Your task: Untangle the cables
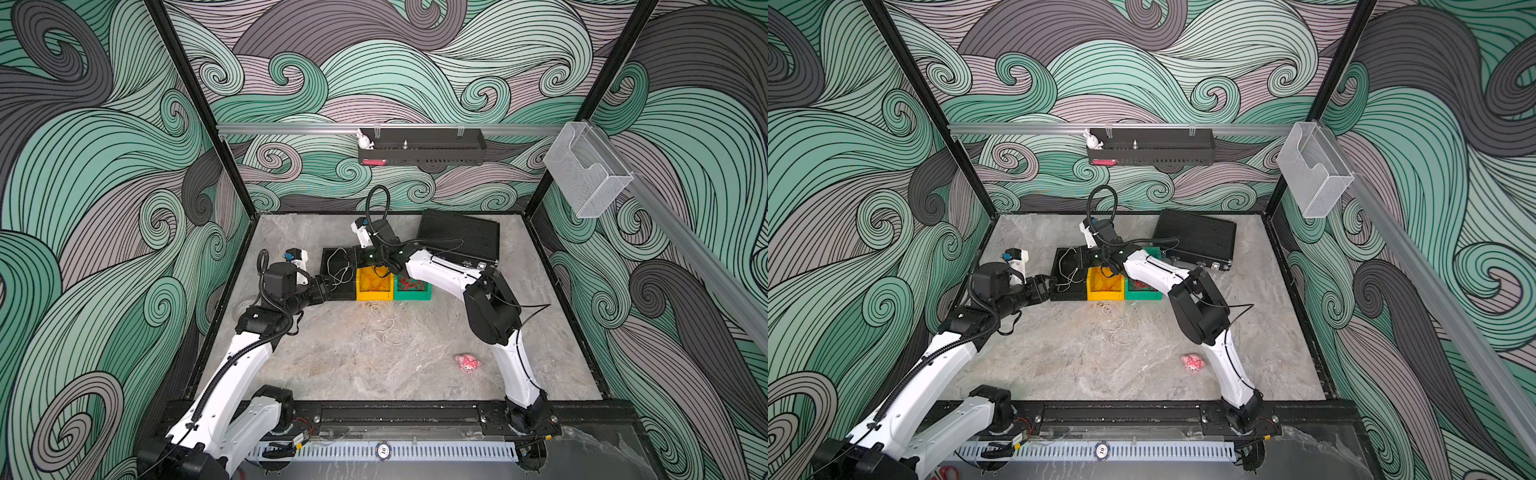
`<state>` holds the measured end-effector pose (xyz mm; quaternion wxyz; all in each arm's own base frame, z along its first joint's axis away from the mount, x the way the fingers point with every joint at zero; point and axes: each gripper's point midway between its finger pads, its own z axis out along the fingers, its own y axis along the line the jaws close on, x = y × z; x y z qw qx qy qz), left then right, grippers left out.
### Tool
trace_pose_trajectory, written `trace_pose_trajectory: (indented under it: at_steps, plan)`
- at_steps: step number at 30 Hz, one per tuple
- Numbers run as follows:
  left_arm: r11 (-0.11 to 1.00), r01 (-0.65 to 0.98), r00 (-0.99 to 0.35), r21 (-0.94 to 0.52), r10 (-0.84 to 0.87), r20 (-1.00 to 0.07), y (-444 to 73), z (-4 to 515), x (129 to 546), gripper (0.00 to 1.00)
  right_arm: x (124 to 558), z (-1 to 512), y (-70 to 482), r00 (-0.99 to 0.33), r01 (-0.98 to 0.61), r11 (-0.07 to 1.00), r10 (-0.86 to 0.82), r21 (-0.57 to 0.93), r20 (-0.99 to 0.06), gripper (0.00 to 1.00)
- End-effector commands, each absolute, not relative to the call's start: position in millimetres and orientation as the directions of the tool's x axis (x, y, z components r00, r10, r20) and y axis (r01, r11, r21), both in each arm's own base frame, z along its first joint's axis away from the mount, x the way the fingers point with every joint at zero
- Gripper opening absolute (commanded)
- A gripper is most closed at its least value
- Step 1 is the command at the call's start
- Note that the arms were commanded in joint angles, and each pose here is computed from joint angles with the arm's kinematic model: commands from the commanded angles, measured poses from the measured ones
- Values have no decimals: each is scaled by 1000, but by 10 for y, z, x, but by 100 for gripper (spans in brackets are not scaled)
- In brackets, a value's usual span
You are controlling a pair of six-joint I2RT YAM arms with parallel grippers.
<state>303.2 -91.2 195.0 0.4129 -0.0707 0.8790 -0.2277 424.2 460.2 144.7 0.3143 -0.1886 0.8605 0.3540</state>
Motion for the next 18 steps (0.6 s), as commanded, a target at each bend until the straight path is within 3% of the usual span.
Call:
trace_pose_trajectory:
  at_steps: [1,5,18]
  plan:
    - [866,91,-645,-491,-325,-692,-974,2031,3110,55,4478,1568,4354,-672,-499,792,-98,352,-734,2]
    - [864,91,-649,-495,-326,-688,-987,2012,3141,55,4541,1555,4144,-650,-457,841,-95,288,-754,2]
    - [868,84,-655,-490,-322,-684,-964,1965,3081,55,4685,1609,3846,-649,-369,879,-10,303,-761,2]
